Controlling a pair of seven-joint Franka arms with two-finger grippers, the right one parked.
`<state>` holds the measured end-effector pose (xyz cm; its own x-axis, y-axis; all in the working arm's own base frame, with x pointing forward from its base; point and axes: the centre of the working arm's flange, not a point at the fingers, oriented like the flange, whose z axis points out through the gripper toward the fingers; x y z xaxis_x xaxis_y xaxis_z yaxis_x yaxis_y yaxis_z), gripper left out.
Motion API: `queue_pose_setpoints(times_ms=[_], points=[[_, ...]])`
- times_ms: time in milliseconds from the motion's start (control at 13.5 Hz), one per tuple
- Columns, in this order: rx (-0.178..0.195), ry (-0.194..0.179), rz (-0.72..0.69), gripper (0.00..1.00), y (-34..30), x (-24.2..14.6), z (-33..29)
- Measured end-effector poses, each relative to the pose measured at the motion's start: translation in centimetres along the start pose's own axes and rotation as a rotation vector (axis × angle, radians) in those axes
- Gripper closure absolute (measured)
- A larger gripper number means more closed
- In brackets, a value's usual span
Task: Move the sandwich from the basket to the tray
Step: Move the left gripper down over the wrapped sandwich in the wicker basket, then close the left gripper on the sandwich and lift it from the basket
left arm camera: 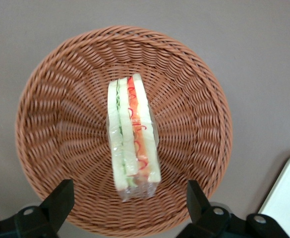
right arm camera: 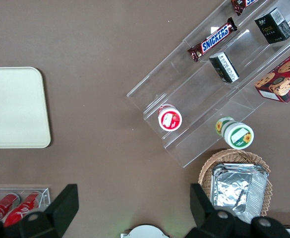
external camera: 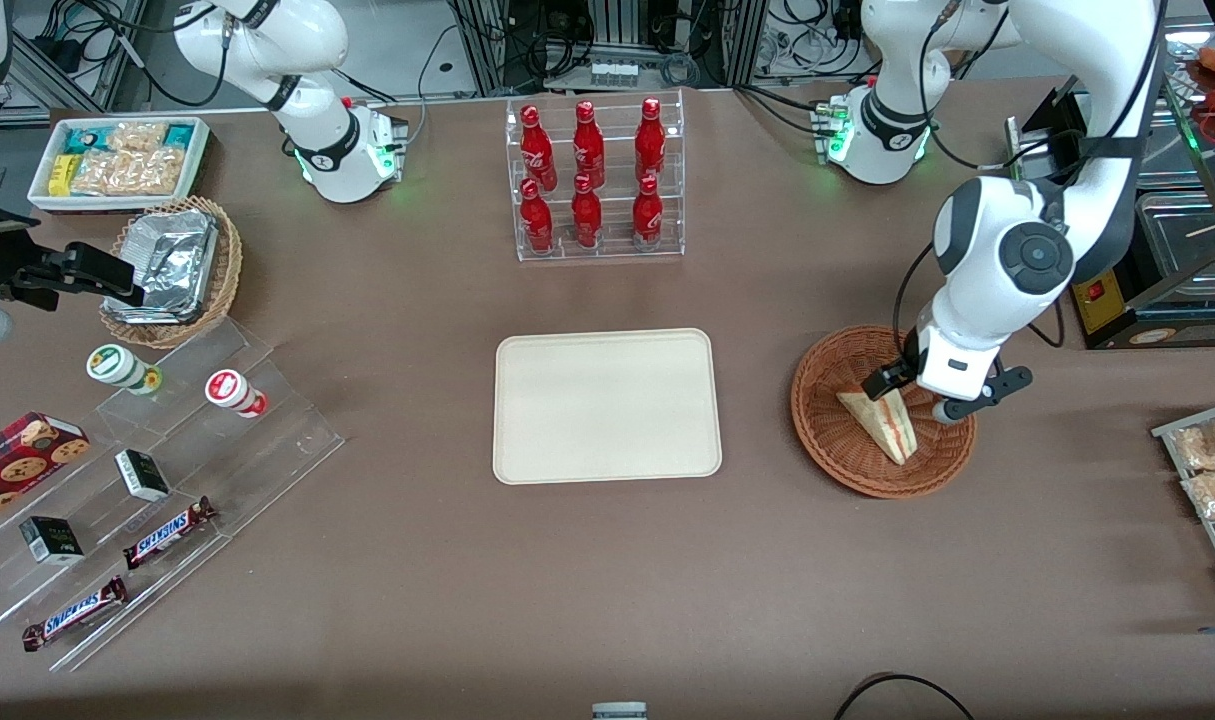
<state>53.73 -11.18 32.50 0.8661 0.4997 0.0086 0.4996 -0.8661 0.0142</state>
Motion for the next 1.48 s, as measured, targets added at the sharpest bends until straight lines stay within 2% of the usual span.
queue_pose_setpoints(times_ms=[148,296,815,1037,1111,1407,1481], points=[[-0.002,-0.002,-0.134,0.0,0.2,0.2,1.4],[0.004,-0.01,-0.19,0.0,0.2,0.2,2.6],[0.029,-0.039,-0.209,0.0,0.1,0.2,5.7],[0.051,-0.039,-0.188,0.0,0.0,0.1,7.3],[0.053,-0.039,-0.186,0.07,0.0,0.1,7.5],[0.057,-0.026,-0.171,0.53,0.2,0.3,7.4],[0.055,-0.021,-0.168,0.59,0.3,0.4,7.2]])
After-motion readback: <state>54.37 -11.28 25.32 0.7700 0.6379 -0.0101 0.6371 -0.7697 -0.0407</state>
